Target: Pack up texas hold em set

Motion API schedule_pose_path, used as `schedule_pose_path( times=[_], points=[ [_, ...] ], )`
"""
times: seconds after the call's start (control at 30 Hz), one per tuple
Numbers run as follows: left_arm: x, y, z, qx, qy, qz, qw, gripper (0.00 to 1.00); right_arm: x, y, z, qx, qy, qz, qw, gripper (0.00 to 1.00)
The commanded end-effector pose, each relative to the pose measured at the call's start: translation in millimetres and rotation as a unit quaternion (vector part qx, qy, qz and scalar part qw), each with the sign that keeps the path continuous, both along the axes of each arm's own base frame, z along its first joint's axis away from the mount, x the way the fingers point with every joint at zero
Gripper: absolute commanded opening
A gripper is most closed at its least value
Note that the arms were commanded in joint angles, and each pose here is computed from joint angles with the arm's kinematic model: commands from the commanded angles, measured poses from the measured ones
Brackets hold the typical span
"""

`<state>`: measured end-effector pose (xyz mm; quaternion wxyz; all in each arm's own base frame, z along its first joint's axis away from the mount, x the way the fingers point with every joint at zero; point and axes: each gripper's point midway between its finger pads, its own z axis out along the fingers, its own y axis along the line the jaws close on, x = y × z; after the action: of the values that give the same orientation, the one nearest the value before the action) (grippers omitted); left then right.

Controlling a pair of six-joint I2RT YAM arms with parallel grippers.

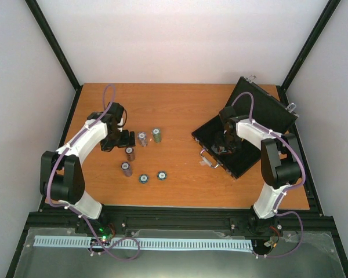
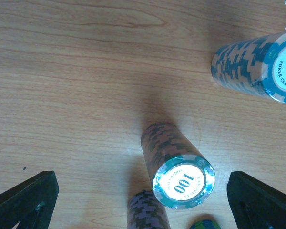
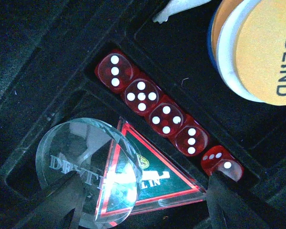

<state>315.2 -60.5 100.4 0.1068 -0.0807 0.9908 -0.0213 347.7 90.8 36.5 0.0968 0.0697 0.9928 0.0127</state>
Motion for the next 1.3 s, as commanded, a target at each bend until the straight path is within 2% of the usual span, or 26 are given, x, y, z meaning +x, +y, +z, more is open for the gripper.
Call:
schedule_pose_path(
  times=[0.0, 0.17, 0.37, 0.5, 0.57, 0.63, 0.83, 1.1, 1.27],
  points=[
    [10, -3, 10, -0.002, -0.015, 0.0, 1.0, 1.0, -4, -4, -11, -0.004, 0.014, -0.005, 1.0, 0.72],
    [10, -3, 10, -0.002, -0.016, -0.001, 1.0, 1.0, -2, -3, -12, -0.006, 0.017, 0.0, 1.0, 0.72],
    [8, -3, 11, -0.002, -0.018, -0.003, 1.0, 1.0, 4, 0, 31, 0.009, -0.032, 0.001, 0.999, 0.72],
    [10, -3, 13, -0.004, -0.021, -0.003, 1.0, 1.0, 7, 10, 60, 0.021, -0.05, 0.018, 0.998, 0.86],
    [12, -3, 16, -0.002, -0.025, -0.003, 1.0, 1.0, 6, 17, 68, 0.017, -0.055, 0.033, 0.998, 0.98],
    [13, -2, 19, -0.001, -0.028, -0.001, 1.0, 1.0, 6, 29, 74, 0.016, -0.06, 0.053, 0.997, 1.0],
    [15, -1, 32, 0.002, -0.04, 0.004, 0.999, 1.0, -7, 98, 81, 0.03, -0.063, 0.148, 0.986, 1.0],
    [13, 3, 47, 0.006, -0.053, 0.01, 0.999, 1.0, -45, 210, 75, 0.037, -0.049, 0.326, 0.943, 1.0],
    [9, 6, 58, 0.011, -0.061, 0.015, 0.998, 1.0, -71, 250, 62, 0.067, -0.026, 0.38, 0.922, 1.0]
  ],
)
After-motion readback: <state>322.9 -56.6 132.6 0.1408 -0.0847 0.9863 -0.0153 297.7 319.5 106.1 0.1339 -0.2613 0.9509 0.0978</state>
